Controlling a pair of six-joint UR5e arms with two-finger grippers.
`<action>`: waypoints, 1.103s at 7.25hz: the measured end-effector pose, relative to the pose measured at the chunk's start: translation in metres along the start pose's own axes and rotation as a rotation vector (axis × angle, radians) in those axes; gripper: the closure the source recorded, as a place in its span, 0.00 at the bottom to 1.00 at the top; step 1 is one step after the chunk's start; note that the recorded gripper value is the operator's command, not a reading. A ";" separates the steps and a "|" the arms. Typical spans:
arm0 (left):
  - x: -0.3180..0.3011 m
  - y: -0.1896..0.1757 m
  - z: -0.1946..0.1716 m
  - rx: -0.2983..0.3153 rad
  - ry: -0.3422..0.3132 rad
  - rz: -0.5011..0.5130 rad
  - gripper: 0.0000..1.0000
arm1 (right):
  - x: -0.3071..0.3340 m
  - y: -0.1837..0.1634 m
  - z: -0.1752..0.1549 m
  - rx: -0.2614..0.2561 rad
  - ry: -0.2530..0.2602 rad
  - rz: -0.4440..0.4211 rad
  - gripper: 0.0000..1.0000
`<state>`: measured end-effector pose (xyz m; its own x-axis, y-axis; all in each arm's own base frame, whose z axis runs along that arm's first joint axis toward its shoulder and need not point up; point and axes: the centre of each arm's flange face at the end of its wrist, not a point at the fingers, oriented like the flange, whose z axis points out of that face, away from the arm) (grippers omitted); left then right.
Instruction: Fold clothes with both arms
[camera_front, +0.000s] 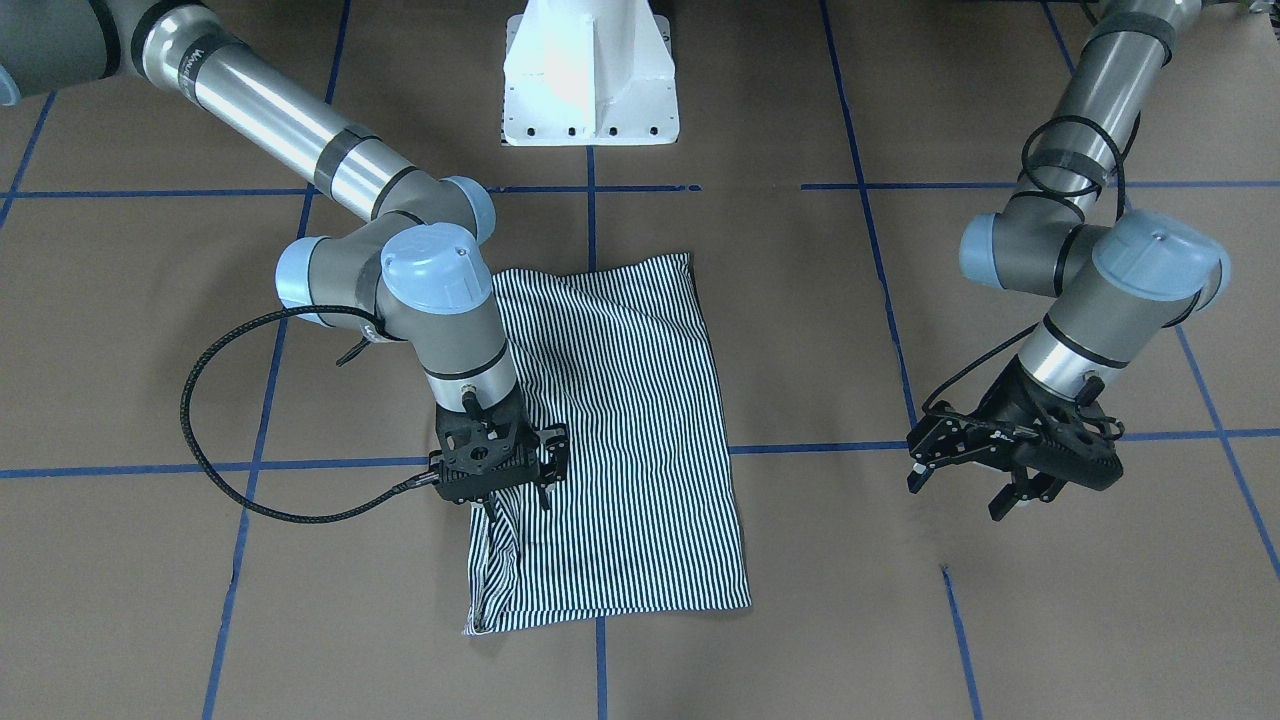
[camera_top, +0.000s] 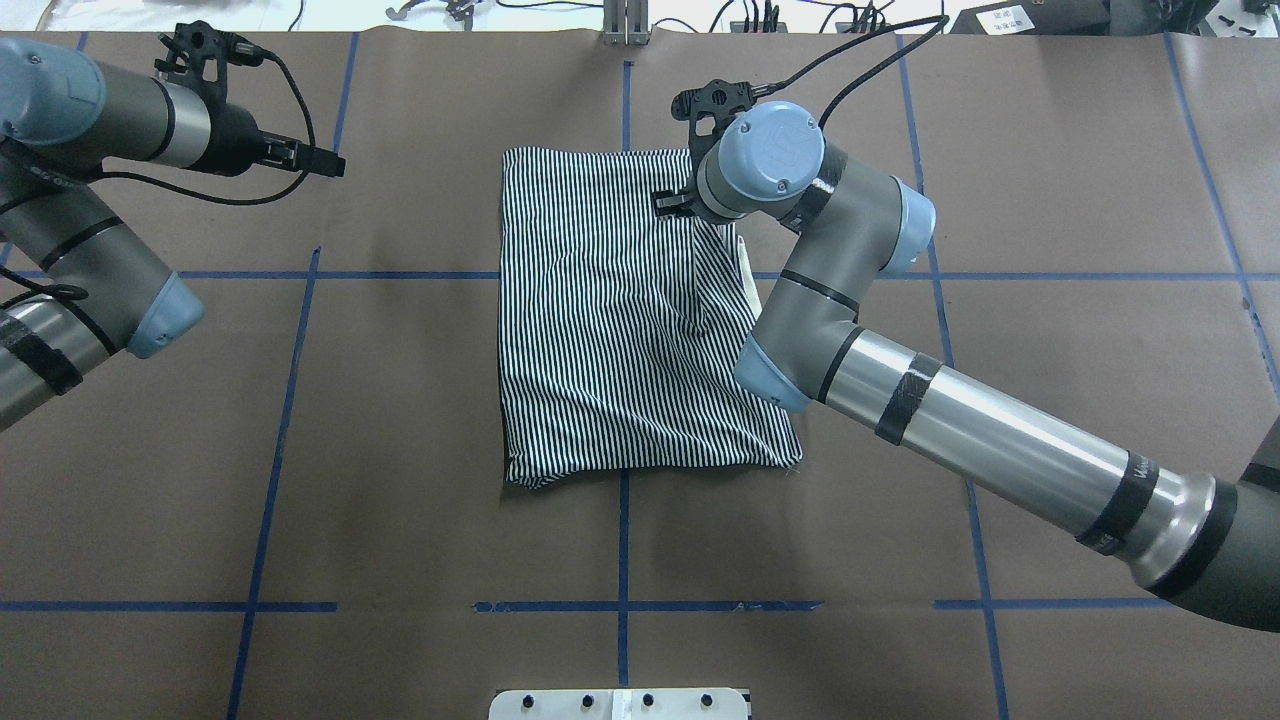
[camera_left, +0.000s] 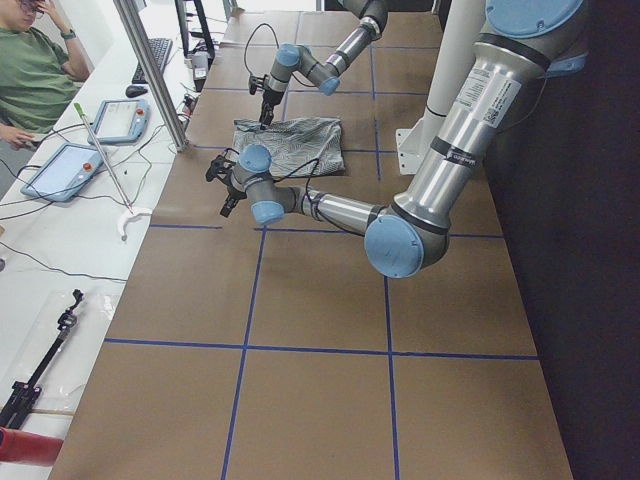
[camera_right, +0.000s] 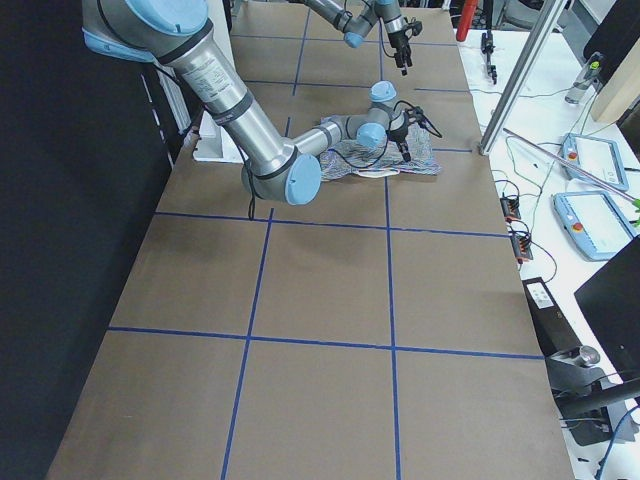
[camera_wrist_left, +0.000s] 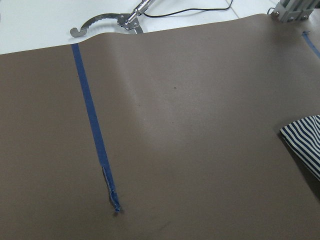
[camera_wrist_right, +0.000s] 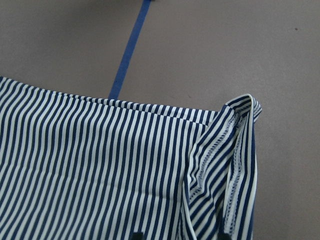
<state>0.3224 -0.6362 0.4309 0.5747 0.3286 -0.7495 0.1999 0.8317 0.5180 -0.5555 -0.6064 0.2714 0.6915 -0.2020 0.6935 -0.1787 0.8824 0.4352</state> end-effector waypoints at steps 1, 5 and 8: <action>-0.002 0.001 0.000 -0.001 -0.001 -0.001 0.00 | 0.000 0.004 0.004 -0.006 0.005 -0.007 0.66; -0.006 0.004 0.002 -0.005 -0.006 -0.003 0.00 | -0.002 0.009 0.008 -0.008 0.011 -0.025 1.00; -0.006 0.004 0.002 -0.005 -0.005 -0.004 0.00 | 0.026 0.027 0.008 0.004 0.034 -0.026 1.00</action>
<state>0.3213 -0.6355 0.4385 0.5782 0.3232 -0.7491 0.1983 0.8350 0.5133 -0.5480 -0.5908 0.3055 0.7193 -0.2105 0.6620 -0.1632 0.8751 0.4557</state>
